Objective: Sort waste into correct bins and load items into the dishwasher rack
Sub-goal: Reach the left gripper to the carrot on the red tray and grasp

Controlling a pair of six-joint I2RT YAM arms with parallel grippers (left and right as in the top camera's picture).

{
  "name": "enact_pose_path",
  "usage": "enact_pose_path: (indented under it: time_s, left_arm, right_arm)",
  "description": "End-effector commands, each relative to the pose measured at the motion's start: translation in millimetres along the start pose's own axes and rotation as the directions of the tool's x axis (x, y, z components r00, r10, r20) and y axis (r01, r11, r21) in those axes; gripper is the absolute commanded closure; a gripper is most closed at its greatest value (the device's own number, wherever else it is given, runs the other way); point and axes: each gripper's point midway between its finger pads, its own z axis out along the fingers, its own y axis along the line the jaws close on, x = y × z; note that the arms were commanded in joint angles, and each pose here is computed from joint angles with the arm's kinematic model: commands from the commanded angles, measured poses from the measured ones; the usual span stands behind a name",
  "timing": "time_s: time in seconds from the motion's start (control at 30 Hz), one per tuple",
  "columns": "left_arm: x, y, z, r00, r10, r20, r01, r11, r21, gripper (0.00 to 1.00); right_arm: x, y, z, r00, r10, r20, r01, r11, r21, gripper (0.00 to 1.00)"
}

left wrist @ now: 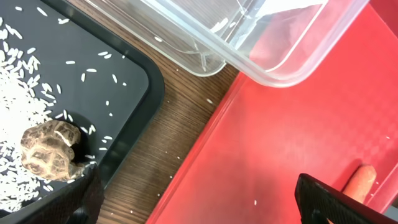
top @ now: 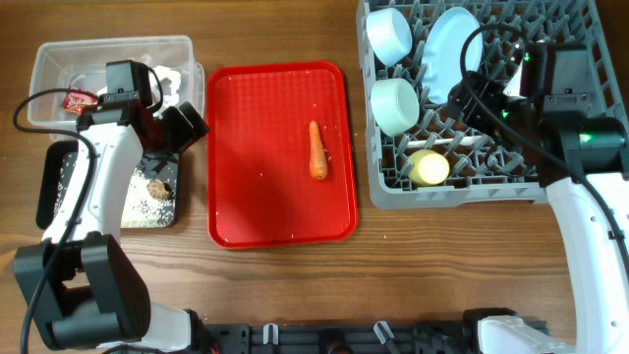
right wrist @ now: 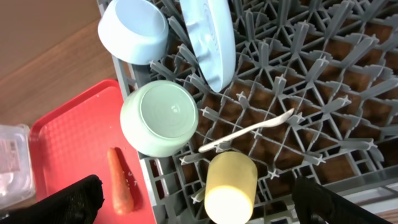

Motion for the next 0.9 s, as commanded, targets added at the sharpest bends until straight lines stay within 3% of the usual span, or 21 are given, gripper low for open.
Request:
enact_pose_path:
  time_s: [0.0, 0.1, 0.2, 0.33, 0.47, 0.8, 0.87]
  left_arm:
    - [5, -14, -4, 0.999, -0.004, -0.036, 0.007, 0.997, 0.081, 0.00]
    - [20, -58, -11, 0.984, 0.165, -0.068, -0.139, 0.947, 0.289, 0.00]
    - [34, -91, -18, 0.943, 0.333, -0.023, -0.307, 0.892, 0.333, 0.00]
    - [60, -137, -24, 0.847, 0.525, 0.081, -0.528, 0.817, 0.231, 0.00]
    - [106, -181, -20, 0.711, 0.683, 0.165, -0.702, 0.704, 0.113, 0.00]
    - [168, -188, 77, 0.563, 0.826, 0.001, -0.824, 0.562, 0.069, 0.01]
    - [177, -189, 84, 0.540, 0.842, -0.010, -0.839, 0.539, 0.072, 0.05]
  right_arm:
    - [5, 2, 0, 0.999, -0.048, -0.018, 0.048, 0.999, -0.015, 0.00]
    - [5, 2, 0, 0.999, -0.048, -0.018, 0.048, 0.999, -0.014, 0.00]
    - [5, 1, 0, 0.999, -0.048, -0.016, 0.048, 0.999, -0.012, 0.00]
    - [5, 1, 0, 0.999, -0.051, -0.016, 0.051, 0.999, -0.011, 0.00]
    - [5, 1, 0, 0.998, -0.052, -0.018, 0.052, 0.999, -0.011, 0.00]
    - [11, -2, 0, 0.997, -0.068, -0.042, 0.068, 0.998, -0.001, 0.00]
    - [11, -2, 0, 0.997, -0.067, -0.043, 0.067, 0.998, -0.002, 0.00]
